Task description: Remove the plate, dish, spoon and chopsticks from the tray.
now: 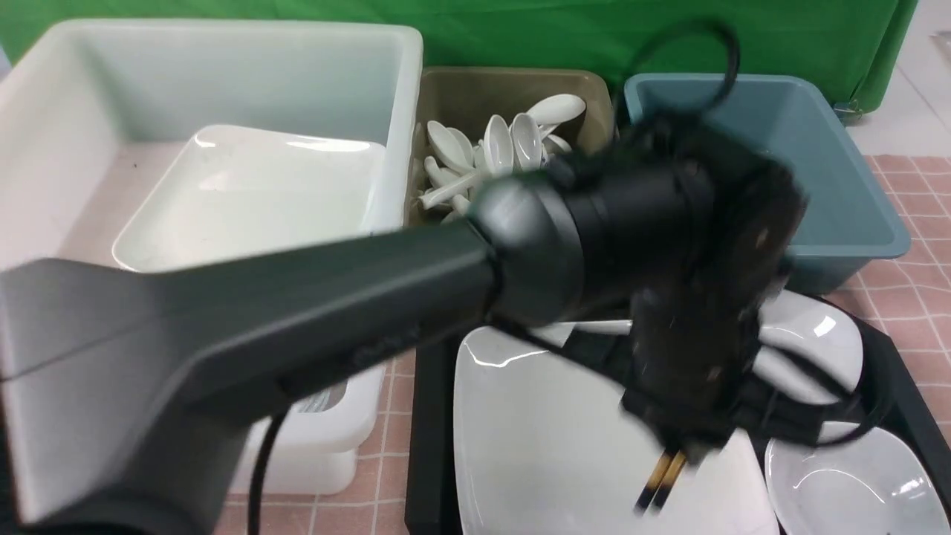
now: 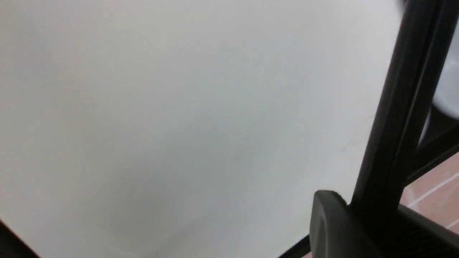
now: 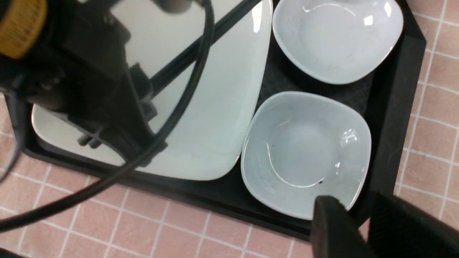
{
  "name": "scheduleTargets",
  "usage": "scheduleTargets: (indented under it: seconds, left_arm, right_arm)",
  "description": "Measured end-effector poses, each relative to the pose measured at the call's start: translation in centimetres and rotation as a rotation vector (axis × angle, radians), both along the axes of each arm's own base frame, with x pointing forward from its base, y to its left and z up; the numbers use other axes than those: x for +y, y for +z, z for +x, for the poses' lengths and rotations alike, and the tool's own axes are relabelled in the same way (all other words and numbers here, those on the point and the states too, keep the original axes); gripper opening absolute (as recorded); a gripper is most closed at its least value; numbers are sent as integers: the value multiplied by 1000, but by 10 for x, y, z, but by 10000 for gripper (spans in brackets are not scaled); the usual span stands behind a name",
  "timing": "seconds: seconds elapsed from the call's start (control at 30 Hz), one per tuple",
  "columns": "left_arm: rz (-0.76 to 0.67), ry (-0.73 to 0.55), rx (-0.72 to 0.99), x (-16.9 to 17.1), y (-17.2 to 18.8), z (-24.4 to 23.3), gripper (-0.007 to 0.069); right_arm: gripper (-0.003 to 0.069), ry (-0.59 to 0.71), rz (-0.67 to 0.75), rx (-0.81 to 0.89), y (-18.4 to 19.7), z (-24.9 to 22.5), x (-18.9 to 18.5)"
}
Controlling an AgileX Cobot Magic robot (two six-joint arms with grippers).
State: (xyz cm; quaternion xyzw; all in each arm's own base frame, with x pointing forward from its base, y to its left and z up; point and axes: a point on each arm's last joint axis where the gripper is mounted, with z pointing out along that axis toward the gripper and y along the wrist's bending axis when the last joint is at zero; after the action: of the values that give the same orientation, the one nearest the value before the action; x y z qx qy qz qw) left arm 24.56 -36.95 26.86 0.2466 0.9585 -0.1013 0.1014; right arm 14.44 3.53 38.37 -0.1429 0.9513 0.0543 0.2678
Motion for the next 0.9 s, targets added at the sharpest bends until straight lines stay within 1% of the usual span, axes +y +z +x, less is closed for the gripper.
scheduleTargets:
  seconds: [0.07, 0.1, 0.17, 0.2, 0.27, 0.37, 0.4, 0.47, 0.63, 0.73, 0.77, 0.8, 0.83, 0.9]
  left_arm:
    - [-128, 2, -164, -6, 34, 16, 85]
    - [-148, 3, -183, -7, 37, 19, 85]
    - [-289, 22, -331, -11, 60, 43, 85]
    - [-312, 26, -352, -12, 62, 47, 85]
    - [-447, 50, -482, -16, 68, 75, 85]
    - [-535, 64, -568, -19, 63, 96, 85]
    - [-573, 78, -614, -20, 49, 114, 85]
    - [-623, 93, -668, -22, 31, 134, 85]
    - [-738, 123, -793, -19, -9, 172, 85]
    - [-774, 142, -824, -16, -29, 185, 85]
    - [-778, 151, -821, -15, -32, 188, 85]
    - [-782, 175, -806, -13, -45, 193, 85]
    - [-783, 176, -804, -13, -45, 193, 85]
    - [-773, 190, -785, -12, -59, 197, 85]
  right_arm:
    - [198, -1, 26, -56, 3, 4, 2]
    - [192, -2, 31, -66, 4, 5, 2]
    - [123, -1, 69, -123, 7, 9, 5]
    - [116, -1, 73, -127, 8, 9, 5]
    - [31, 7, 106, -166, 11, 12, 8]
    - [30, 30, 123, -180, 12, 12, 10]
    - [30, 49, 130, -186, 12, 11, 12]
    - [30, 53, 134, -192, 11, 10, 12]
    - [30, 50, 153, -215, 8, 9, 12]
    - [30, 49, 167, -230, 8, 10, 13]
    - [30, 50, 169, -233, 9, 10, 13]
    - [30, 58, 166, -249, 10, 10, 14]
    - [30, 58, 166, -251, 10, 10, 14]
    - [30, 60, 169, -263, 11, 11, 14]
